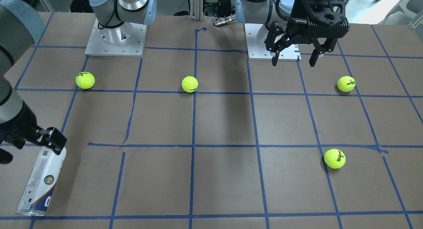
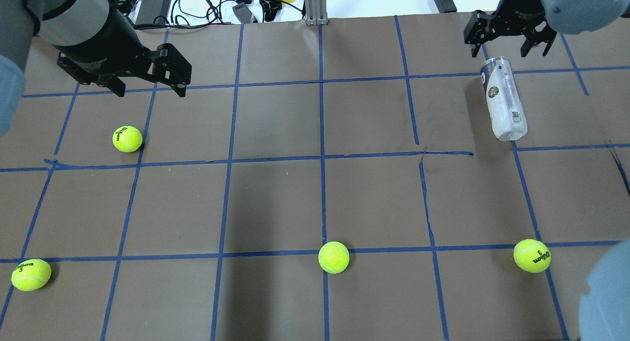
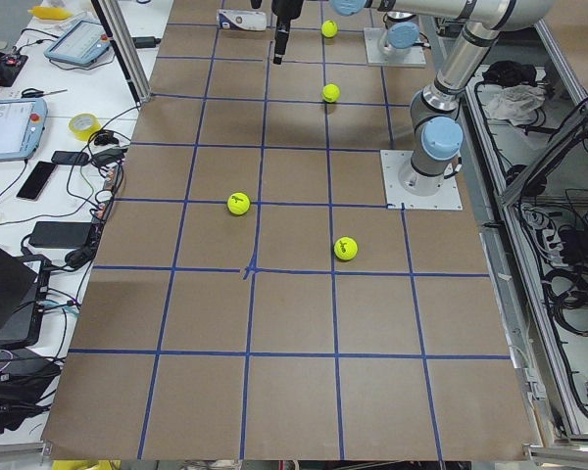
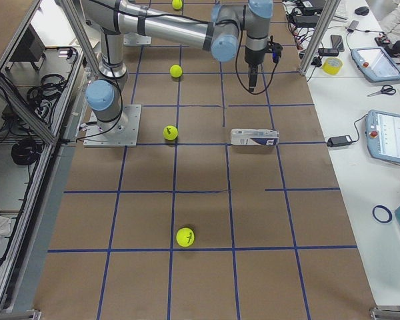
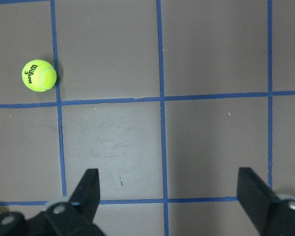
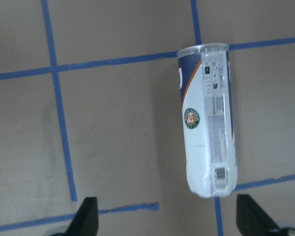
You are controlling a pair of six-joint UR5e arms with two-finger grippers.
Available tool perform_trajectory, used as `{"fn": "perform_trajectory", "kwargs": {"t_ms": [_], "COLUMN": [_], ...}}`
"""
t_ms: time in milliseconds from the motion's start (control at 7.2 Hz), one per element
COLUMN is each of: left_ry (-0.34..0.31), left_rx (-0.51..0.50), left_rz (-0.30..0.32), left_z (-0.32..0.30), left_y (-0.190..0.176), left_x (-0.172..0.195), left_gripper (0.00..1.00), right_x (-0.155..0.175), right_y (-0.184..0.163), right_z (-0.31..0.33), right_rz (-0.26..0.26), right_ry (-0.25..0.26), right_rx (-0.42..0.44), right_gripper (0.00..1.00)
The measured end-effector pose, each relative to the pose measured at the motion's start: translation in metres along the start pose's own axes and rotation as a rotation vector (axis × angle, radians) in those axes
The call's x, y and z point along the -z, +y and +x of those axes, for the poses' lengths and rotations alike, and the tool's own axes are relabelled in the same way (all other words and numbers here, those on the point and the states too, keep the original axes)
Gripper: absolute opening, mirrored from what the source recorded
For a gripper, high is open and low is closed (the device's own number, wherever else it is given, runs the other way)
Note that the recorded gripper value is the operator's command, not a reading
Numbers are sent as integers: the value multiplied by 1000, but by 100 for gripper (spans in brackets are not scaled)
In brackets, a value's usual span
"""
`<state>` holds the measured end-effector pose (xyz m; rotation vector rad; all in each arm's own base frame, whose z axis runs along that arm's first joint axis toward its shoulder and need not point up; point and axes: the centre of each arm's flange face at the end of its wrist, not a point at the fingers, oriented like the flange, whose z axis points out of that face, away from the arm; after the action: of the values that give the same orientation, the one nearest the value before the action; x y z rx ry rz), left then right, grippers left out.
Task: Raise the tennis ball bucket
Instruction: 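Lower the right gripper onto the upright clear tennis ball can, then close the right gripper on the can's top and lift it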
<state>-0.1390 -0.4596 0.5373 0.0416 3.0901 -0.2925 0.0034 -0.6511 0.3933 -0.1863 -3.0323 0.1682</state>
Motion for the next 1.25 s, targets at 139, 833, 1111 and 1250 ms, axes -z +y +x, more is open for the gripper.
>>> {"fn": "perform_trajectory", "kwargs": {"t_ms": [139,833,1111,1250], "left_ry": [0,-2,-3,-1], "left_rx": [0,2,2,2], "left_rz": [-1,-1,0,-1], "left_z": [0,-1,-1,-1], "left_y": [0,0,0,-1], "left_x": [-1,-1,0,-1], "left_gripper": [100,100,100,100], "right_x": [-34,-169,-194,-205], "right_y": [-21,-76,-76,-76], "right_z": [17,52,58,61], "right_rz": [22,122,99,91], "right_ry": [2,21,12,-15], "right_rx": [-16,-2,55,75], "right_gripper": [100,100,100,100]}}
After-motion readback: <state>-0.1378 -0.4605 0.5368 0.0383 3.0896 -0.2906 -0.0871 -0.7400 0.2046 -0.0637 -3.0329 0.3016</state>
